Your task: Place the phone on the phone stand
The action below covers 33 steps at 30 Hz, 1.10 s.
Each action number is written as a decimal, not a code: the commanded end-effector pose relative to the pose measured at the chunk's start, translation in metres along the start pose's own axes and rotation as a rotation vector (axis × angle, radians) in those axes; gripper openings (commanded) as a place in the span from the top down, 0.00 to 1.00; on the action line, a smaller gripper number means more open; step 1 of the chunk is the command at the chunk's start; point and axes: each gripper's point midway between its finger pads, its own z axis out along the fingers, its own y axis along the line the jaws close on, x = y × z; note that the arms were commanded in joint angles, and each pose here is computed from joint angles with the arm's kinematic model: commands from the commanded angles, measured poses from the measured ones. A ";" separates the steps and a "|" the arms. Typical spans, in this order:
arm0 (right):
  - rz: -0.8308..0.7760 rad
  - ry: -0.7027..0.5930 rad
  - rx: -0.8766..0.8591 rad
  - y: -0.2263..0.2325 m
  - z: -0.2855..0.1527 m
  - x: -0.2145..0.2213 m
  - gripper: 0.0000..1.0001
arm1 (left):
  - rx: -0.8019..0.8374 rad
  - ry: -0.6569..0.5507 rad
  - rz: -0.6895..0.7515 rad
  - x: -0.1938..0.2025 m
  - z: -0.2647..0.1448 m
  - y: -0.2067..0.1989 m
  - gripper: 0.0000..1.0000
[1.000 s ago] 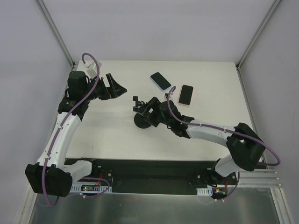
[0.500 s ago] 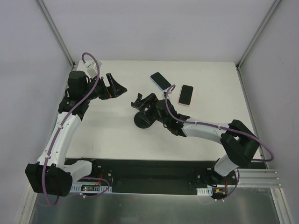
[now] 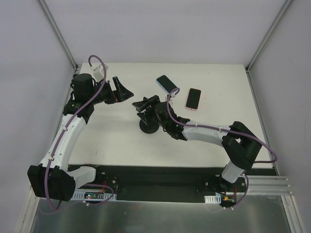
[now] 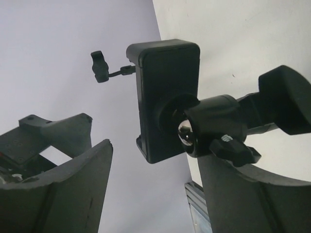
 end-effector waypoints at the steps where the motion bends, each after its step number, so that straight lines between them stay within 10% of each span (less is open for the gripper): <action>1: 0.111 -0.082 -0.068 0.031 0.005 -0.009 0.29 | 0.032 -0.004 0.011 -0.001 0.003 -0.005 0.12; 24: -0.045 -0.114 -0.003 0.005 -0.005 -0.015 0.80 | 0.045 -0.007 0.022 -0.002 0.001 -0.009 0.12; 33: -0.357 0.170 -0.089 0.010 -0.032 -0.006 0.99 | 0.070 0.006 0.042 0.000 0.002 -0.015 0.11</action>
